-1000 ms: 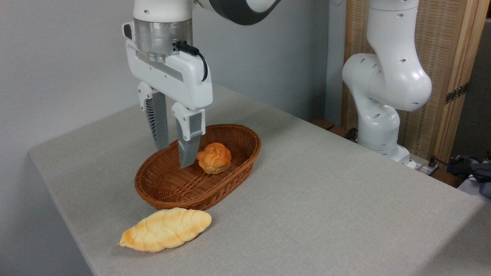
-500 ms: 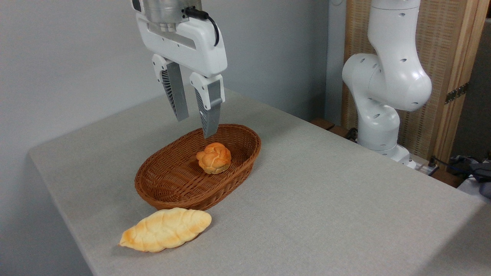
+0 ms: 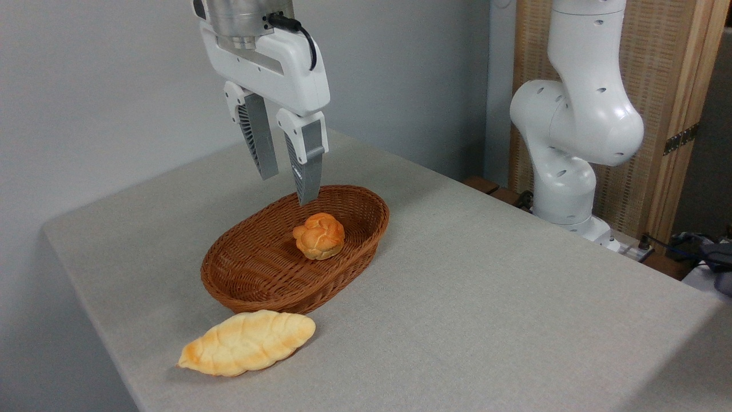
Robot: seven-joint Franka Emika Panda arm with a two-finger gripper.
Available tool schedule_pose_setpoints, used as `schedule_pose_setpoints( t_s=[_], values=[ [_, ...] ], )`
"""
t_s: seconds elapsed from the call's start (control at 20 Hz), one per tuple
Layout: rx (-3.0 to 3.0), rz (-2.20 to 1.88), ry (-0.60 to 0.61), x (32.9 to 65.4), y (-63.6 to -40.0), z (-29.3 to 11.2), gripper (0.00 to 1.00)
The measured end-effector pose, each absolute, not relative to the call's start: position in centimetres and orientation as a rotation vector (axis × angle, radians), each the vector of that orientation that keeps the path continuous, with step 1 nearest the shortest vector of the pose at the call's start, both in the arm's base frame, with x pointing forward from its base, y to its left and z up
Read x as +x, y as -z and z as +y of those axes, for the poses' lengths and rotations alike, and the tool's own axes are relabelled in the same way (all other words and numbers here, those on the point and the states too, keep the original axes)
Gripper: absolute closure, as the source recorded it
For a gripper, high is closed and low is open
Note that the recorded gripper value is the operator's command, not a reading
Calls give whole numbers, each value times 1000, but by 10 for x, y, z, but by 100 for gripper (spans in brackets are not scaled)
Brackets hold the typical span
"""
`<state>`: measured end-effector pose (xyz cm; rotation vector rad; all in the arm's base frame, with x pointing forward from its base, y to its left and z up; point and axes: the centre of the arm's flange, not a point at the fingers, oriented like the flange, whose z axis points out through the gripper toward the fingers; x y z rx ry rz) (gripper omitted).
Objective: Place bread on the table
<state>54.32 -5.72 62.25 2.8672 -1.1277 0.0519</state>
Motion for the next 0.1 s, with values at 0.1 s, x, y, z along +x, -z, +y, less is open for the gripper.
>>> schedule_pose_setpoints(
  t_s=[0.1],
  values=[
    [2869, -1124, -52, 543, -622, -56, 0]
  ],
)
